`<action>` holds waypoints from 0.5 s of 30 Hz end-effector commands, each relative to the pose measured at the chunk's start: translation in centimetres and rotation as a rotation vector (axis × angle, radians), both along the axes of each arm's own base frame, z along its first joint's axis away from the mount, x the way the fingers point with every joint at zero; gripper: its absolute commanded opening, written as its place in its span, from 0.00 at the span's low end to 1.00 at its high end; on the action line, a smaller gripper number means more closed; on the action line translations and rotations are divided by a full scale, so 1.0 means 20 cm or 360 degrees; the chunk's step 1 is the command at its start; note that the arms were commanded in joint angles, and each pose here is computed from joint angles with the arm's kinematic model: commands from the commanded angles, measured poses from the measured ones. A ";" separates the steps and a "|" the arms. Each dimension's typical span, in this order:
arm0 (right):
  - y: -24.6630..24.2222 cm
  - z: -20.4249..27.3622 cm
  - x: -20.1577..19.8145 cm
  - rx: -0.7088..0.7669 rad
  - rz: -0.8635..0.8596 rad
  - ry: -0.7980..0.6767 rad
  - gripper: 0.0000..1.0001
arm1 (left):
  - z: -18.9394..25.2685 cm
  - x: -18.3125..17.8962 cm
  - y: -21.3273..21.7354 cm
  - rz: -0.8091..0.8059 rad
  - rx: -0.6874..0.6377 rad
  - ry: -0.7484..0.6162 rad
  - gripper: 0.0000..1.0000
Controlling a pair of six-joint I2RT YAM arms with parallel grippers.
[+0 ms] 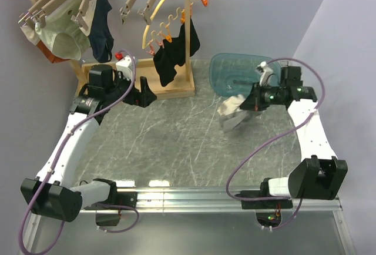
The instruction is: Clip the underwear to the hanger
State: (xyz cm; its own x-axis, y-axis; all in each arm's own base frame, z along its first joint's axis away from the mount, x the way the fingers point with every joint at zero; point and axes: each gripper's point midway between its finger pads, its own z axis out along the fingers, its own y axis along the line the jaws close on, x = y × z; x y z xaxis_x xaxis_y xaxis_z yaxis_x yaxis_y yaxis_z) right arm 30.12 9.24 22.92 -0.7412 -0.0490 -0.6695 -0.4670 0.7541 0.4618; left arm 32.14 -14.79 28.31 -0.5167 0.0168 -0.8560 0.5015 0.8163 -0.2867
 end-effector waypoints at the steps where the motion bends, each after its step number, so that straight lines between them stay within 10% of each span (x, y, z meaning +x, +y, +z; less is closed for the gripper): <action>1: 0.29 0.09 -0.25 0.0513 0.0337 0.0199 0.00 | 0.08 -0.06 -0.07 -0.0138 -0.0113 -0.0084 0.99; 10: 0.43 -0.15 -0.34 0.0871 0.0540 0.0598 0.00 | -0.08 -0.19 -0.15 -0.0523 -0.0030 -0.0186 0.96; 15: 0.29 -0.47 -0.23 0.0724 0.0532 0.0866 0.44 | -0.35 -0.25 -0.23 -0.0724 0.0193 -0.0106 0.92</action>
